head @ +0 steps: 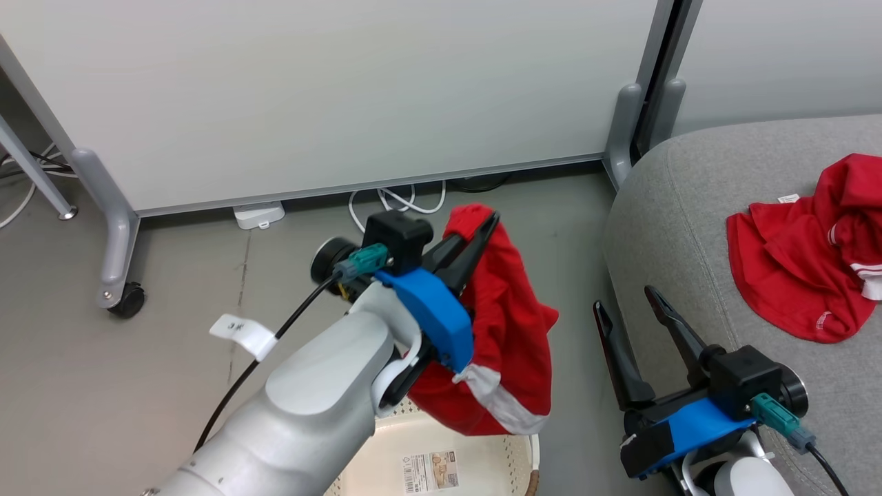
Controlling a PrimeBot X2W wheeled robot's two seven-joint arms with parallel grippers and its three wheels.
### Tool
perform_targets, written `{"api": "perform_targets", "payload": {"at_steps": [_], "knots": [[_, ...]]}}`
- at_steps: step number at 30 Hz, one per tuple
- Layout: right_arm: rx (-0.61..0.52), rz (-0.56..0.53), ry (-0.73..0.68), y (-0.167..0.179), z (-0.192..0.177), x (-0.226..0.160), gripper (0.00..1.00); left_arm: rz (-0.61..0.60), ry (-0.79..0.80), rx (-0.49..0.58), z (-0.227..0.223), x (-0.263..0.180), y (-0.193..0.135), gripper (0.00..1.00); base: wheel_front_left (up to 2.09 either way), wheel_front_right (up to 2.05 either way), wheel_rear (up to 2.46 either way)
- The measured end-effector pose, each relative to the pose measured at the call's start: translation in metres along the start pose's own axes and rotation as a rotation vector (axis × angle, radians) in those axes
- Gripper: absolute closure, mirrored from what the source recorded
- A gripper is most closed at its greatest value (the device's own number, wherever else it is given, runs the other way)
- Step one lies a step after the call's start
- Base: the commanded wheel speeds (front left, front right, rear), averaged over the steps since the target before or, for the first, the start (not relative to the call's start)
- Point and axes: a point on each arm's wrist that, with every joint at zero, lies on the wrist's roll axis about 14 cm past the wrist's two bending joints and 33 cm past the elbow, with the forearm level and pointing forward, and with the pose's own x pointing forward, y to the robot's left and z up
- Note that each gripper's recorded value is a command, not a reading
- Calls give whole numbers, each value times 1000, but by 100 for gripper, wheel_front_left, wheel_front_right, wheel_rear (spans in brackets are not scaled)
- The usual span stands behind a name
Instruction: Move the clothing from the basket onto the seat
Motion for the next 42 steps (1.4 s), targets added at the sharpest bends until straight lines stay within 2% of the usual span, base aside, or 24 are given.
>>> {"api": "perform_targets", "payload": {"at_steps": [6, 15, 20, 27, 33, 42], "knots": [[4, 19, 2, 7, 1, -1, 0, -36, -36, 41, 23, 9, -12, 100, 0, 0, 0], [13, 31, 20, 12, -3, -2, 0, -41, -22, 35, 19, 10, -15, 100, 0, 0, 0], [63, 100, 58, 35, -10, 3, 0, -43, -6, 31, 12, 12, -15, 100, 0, 0, 0], [68, 197, 129, 63, -21, 19, 0, -56, 6, 18, 6, 16, -17, 100, 0, 0, 0], [29, 212, 198, 62, -37, 34, 0, -61, 9, 16, 5, 17, -18, 100, 0, 0, 0], [1, 214, 221, 57, -45, 55, 0, -63, 5, 18, 7, 15, -18, 100, 0, 0, 0]]}}
